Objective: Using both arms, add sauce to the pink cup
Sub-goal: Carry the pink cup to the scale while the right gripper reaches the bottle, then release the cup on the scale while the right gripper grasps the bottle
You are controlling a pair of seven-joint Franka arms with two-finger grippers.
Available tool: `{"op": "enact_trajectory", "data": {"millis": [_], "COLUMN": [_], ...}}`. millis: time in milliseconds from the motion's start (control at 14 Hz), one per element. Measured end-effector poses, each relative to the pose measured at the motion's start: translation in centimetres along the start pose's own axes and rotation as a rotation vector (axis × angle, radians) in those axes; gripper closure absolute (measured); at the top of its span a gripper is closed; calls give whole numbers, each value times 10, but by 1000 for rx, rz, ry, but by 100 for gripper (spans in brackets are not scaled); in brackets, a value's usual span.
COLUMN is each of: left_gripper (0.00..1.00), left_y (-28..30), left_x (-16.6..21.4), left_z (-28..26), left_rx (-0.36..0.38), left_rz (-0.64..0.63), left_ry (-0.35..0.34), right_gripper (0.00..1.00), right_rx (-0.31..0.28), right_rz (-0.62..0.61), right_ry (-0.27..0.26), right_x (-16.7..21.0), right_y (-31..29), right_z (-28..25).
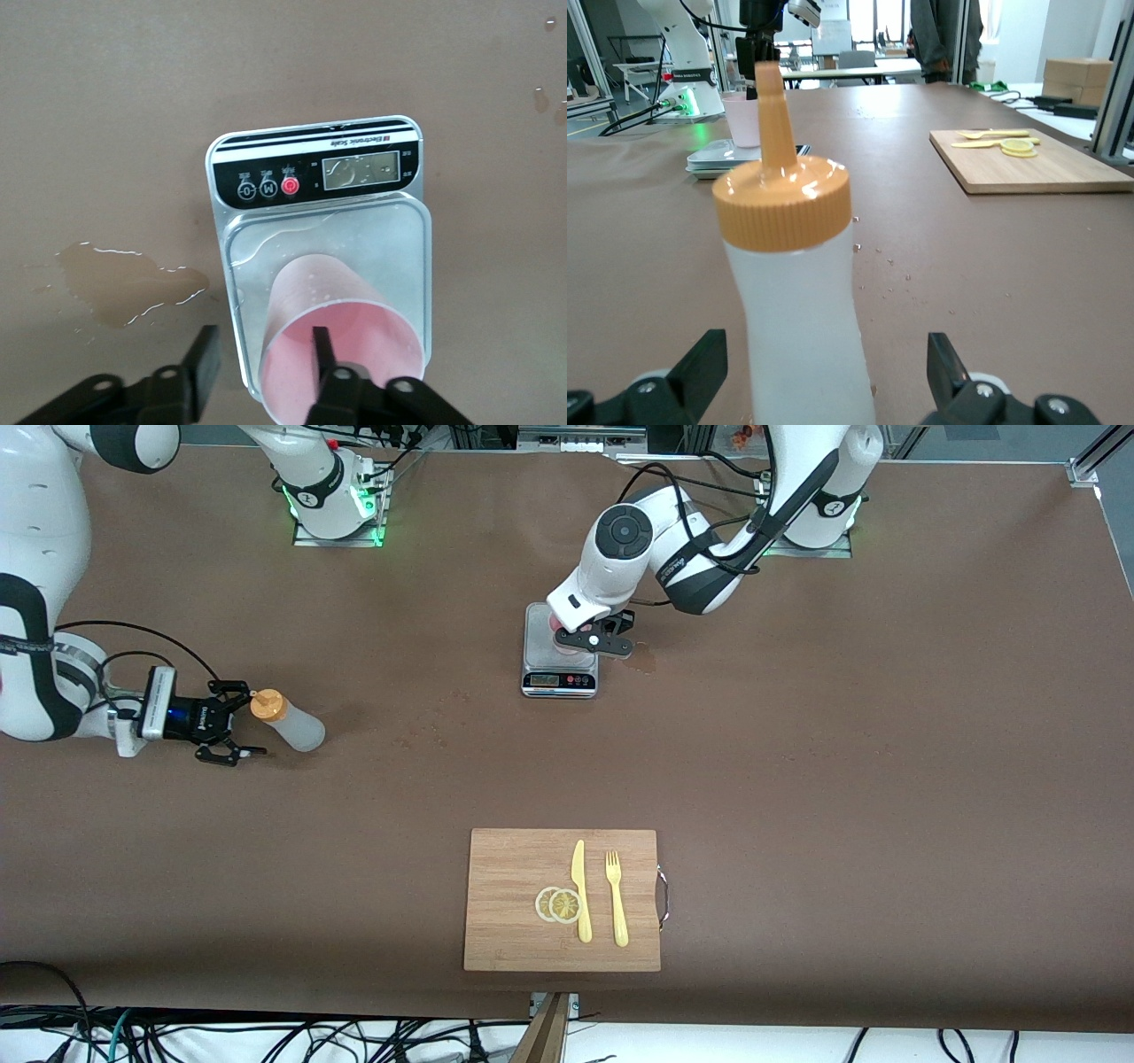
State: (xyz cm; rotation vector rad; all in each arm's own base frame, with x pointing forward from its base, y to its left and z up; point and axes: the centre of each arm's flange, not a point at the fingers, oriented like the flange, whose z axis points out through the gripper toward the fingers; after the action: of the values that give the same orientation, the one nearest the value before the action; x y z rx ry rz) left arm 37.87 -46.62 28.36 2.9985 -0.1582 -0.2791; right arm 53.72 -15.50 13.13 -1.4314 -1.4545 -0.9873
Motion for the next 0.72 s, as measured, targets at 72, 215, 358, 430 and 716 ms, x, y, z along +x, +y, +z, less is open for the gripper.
{"op": "enact_trajectory", "data": {"millis": [72, 215, 358, 430, 716], "left_gripper": [33, 13, 0, 0, 0], "left_y": [0, -5, -14, -19, -73], "left_x": [1, 6, 13, 16, 50], "left_z": [-8, -39, -83, -107, -201], "left_rx": [13, 60, 118, 146, 193], "left_rz": [-3, -17, -36, -39, -26], "left_ry": [-3, -7, -18, -30, -78], "right_gripper": [0, 0, 0, 0, 0], "right_rx": [9, 31, 50, 57, 77], "right_rz": [4, 11, 12, 10, 3], "right_ry": [13, 45, 72, 85, 146], "right_x": [-5, -11, -15, -15, -13], "right_y": [-2, -5, -6, -5, -4], "right_z": [6, 17, 30, 38, 58]}}
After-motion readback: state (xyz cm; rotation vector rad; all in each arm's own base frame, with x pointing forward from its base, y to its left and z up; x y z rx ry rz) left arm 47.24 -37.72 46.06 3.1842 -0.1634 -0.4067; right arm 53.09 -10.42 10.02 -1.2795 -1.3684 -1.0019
